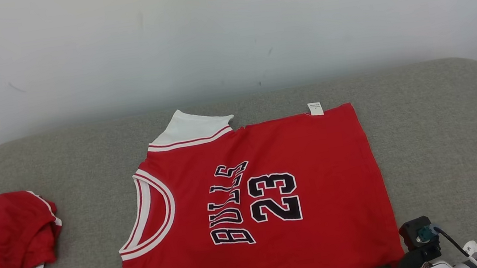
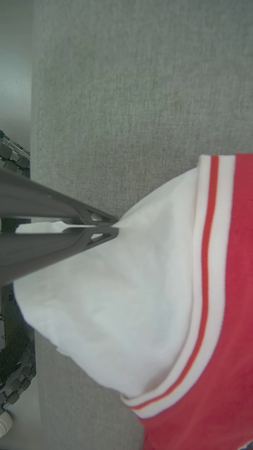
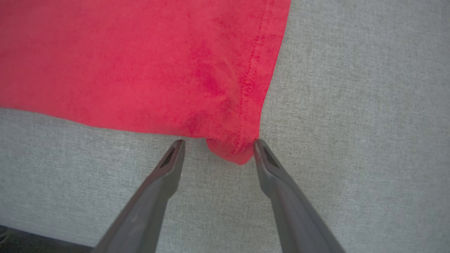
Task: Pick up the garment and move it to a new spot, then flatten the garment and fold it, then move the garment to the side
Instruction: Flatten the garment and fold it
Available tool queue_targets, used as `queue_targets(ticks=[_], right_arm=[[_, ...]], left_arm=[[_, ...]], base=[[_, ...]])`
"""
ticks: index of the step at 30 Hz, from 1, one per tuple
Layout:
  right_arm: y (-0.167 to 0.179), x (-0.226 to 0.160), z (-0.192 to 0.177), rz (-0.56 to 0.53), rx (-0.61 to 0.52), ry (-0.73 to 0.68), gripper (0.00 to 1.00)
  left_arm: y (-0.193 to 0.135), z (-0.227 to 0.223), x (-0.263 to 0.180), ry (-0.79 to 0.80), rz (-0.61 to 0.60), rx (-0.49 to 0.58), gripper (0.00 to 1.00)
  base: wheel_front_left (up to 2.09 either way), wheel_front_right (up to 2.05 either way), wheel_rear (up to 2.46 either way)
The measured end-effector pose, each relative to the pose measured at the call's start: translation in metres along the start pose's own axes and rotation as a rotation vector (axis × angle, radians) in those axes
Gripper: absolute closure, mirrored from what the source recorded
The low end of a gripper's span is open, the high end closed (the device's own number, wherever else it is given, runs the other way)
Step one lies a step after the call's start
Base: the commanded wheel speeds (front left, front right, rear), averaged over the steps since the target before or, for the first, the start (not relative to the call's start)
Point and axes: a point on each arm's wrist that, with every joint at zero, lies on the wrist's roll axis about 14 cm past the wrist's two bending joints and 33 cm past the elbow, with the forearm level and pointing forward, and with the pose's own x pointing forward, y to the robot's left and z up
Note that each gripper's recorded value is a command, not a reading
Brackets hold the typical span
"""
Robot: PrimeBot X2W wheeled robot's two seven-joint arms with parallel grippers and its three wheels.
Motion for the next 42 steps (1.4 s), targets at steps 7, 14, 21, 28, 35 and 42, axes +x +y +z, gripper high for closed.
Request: queue_targets(ticks=[7,14,21,28,35,42], right_arm=[[0.005,-0.001,-0.013,0.005,-0.016,0.036,0.00],[-0.003,0.000,-0.013,-0.021,-0.015,0.036,0.00],[-0.002,0.004,-0.013,-0.022,-0.039,0.042,0.00],[0.000,0.010,-0.011,-0.019,-0.051,0.042,0.70],[0.001,0.012,-0.009,-0.017,-0.052,0.030,1.00],[-0.006,0.006,0.003,-0.031,-0.031,-0.033,1.00]], left_arm=[[0.001,-0.001,0.000,-0.005,0.002,-0.011,1.00],[0.001,-0.001,-0.001,-0.009,0.000,-0.015,1.00],[0.001,-0.002,0.000,-0.010,-0.002,-0.021,1.00],[0.000,-0.005,0.000,-0.001,-0.014,-0.045,1.00],[-0.001,-0.001,-0.001,-0.017,-0.027,-0.066,1.00],[-0.004,0.039,-0.018,-0.198,-0.075,-0.139,1.00]], base=[[0.00,0.00,0.00],[0.00,0.00,0.00],[0.00,0.00,0.00],[0.00,0.00,0.00],[0.00,0.00,0.00],[0.00,0.00,0.00]])
